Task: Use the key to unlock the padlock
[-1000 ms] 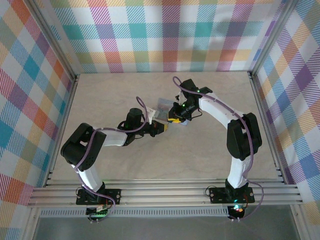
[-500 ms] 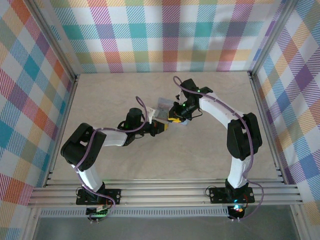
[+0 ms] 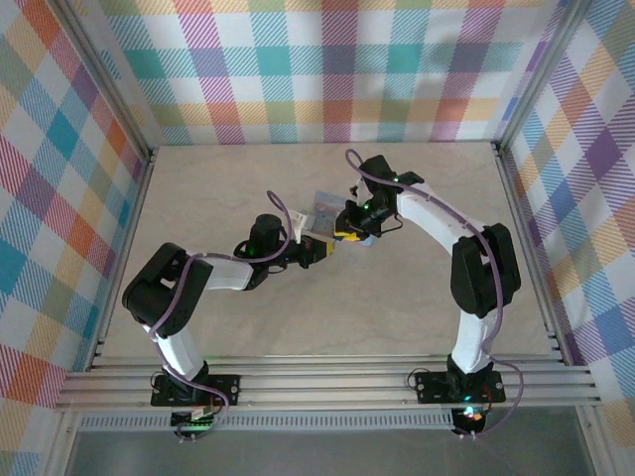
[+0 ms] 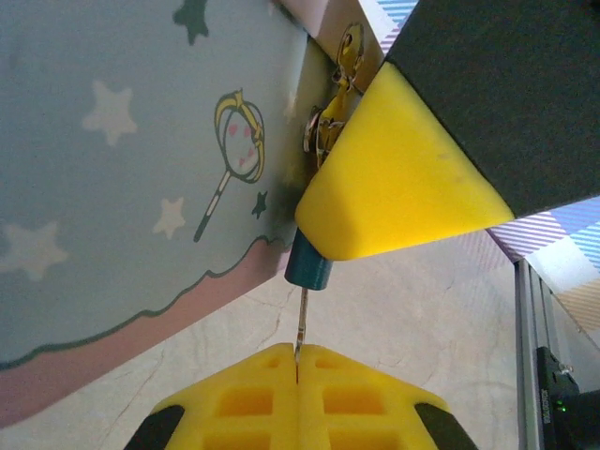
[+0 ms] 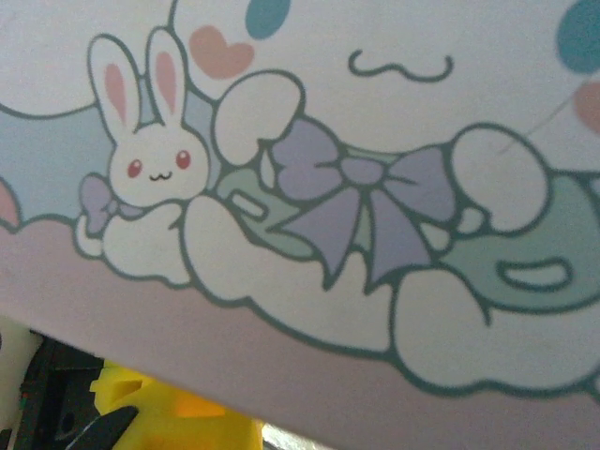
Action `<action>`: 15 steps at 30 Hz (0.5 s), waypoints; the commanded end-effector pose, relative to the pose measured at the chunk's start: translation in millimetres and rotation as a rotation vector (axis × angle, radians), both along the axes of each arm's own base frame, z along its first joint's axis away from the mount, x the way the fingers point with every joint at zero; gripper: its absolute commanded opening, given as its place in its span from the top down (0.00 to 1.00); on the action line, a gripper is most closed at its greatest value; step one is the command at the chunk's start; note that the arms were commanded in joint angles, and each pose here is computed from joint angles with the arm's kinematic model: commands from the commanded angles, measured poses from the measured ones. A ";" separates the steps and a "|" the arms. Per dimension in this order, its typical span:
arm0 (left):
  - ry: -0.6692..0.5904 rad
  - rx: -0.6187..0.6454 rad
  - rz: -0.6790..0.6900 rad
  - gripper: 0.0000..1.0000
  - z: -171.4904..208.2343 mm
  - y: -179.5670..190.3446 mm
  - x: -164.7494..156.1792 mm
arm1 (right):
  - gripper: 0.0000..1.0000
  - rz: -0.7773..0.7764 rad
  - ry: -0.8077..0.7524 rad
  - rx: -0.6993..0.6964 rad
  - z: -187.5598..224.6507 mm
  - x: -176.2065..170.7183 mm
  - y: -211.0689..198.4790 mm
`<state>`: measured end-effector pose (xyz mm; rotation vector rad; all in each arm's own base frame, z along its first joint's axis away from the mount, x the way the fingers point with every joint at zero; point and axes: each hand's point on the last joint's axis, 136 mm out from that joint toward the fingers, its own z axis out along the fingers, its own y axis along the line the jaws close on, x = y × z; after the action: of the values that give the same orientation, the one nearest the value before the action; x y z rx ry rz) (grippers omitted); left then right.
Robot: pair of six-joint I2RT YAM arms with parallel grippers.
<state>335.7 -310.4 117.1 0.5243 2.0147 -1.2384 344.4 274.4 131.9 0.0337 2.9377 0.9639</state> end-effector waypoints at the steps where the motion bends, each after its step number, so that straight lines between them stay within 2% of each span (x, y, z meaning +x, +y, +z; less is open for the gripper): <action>1: -0.072 -0.048 0.035 1.00 16.2 -2.4 11.8 | 1.00 0.023 0.006 0.051 10.3 -5.5 7.2; 15: -0.162 -0.036 0.064 1.00 17.6 -4.5 19.0 | 1.00 0.107 0.068 0.074 12.8 -18.7 12.0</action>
<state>343.0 -314.4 116.4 0.5089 1.9651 -1.2099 345.5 272.9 130.9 0.0098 2.9489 0.9822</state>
